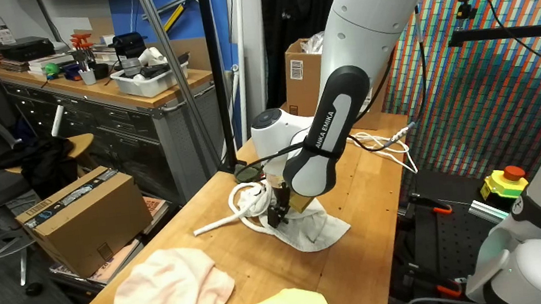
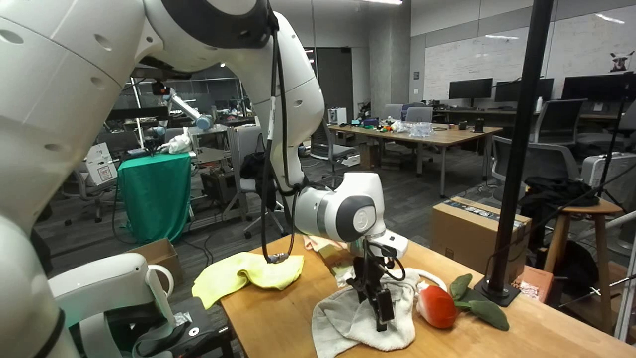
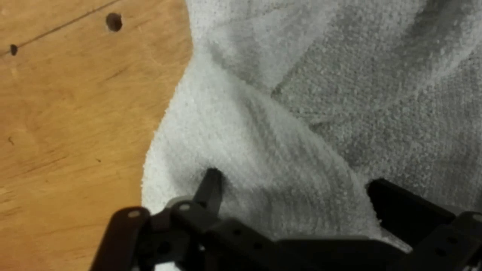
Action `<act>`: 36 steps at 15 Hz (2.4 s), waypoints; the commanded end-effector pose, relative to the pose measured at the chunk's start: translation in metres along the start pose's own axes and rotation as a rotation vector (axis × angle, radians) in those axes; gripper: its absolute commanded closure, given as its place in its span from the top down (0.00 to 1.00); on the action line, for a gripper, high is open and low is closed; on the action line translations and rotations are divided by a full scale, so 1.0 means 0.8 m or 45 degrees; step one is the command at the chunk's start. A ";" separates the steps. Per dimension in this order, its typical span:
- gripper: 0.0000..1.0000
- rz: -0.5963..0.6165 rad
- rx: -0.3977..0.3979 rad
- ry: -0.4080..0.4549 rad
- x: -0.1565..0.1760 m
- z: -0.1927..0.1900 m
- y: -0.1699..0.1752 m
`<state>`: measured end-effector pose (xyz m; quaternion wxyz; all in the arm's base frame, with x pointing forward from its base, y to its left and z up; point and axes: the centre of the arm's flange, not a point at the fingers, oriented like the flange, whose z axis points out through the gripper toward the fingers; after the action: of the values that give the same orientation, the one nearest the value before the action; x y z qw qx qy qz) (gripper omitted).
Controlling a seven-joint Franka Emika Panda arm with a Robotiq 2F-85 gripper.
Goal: Separate the pile of clothes on the table
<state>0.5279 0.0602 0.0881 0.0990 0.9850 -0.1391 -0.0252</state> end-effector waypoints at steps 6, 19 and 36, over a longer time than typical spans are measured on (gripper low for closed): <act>0.34 0.047 0.000 -0.005 -0.010 0.009 0.008; 0.04 0.089 -0.078 0.100 0.015 -0.114 0.146; 0.00 0.051 0.226 -0.116 -0.011 -0.235 0.204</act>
<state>0.5082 -0.0560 0.2811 0.0347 0.9788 -0.2003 -0.0255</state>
